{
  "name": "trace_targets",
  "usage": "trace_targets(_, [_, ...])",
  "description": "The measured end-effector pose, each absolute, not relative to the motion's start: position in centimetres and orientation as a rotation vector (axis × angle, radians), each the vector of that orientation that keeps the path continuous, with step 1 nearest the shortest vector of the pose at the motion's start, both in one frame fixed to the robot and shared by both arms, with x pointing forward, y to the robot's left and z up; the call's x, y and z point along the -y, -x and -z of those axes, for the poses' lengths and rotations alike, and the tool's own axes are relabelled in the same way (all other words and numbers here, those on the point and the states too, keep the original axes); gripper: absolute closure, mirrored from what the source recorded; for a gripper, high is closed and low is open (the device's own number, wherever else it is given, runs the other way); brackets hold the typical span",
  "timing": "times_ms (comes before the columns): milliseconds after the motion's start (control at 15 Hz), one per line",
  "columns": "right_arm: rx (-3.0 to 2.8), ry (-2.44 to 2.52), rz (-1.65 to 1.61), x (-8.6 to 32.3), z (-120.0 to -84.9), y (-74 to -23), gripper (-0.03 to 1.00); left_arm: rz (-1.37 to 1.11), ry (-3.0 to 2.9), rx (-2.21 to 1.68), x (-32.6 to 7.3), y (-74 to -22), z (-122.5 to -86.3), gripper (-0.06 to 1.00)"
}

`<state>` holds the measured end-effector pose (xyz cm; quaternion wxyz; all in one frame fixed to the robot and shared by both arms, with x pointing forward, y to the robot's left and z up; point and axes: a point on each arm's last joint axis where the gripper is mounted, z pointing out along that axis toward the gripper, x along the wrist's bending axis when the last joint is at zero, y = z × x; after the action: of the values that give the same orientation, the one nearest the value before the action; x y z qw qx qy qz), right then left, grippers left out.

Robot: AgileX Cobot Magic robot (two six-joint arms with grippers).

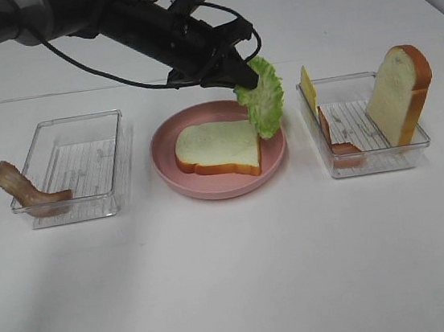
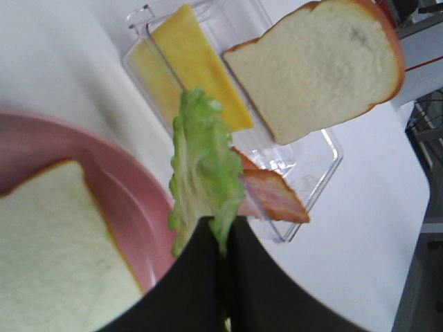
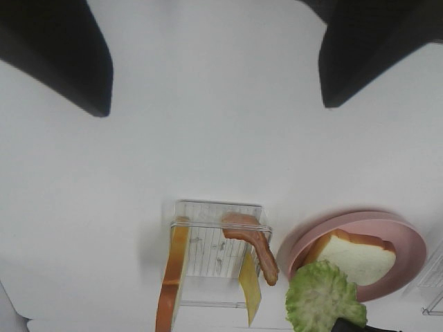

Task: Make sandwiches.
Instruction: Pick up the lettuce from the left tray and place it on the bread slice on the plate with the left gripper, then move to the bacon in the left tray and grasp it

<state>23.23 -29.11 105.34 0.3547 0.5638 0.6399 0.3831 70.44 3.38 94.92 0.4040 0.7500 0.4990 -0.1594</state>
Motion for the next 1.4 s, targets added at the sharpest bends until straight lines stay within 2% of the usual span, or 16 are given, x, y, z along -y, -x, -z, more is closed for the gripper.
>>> trace_targets(267, [-1.654, -1.457, -0.990, 29.1, -105.3, -23.2, 0.19, 0.375, -2.026, -1.301, -4.5, -70.6, -92.3, 0.92])
trace_targets(800, [-1.654, -1.457, -0.990, 29.1, -105.3, -23.2, 0.19, 0.238, -2.116, -1.519, -7.2, -71.4, -91.1, 0.90])
trace_targets(933, [-1.654, -1.457, -0.990, 29.1, -105.3, -23.2, 0.19, 0.224, -2.125, -1.532, -7.4, -71.4, -91.1, 0.77])
trace_targets(1000, [-1.654, -1.457, -0.990, 29.1, -105.3, -23.2, 0.19, 0.224, -2.124, -1.534, -7.4, -71.4, -91.0, 0.58])
trace_targets(1067, [-1.654, -1.457, -0.990, 29.1, -105.3, -23.2, 0.19, 0.224, -2.124, -1.534, -7.4, -71.4, -91.0, 0.50])
trace_targets(1133, [-1.654, -1.457, -0.990, 29.1, -105.3, -23.2, 0.19, 0.224, -2.124, -1.534, -7.4, -71.4, -91.0, 0.34])
trace_targets(1200, [-1.654, -1.457, -0.990, 29.1, -105.3, -23.2, 0.19, 0.211, -2.128, -1.532, -7.4, -71.4, -91.1, 0.25])
trace_targets(1400, [-1.654, -1.457, -0.990, 29.1, -105.3, -23.2, 0.19, 0.053, -2.157, -1.488, -8.1, -71.7, -93.9, 0.20])
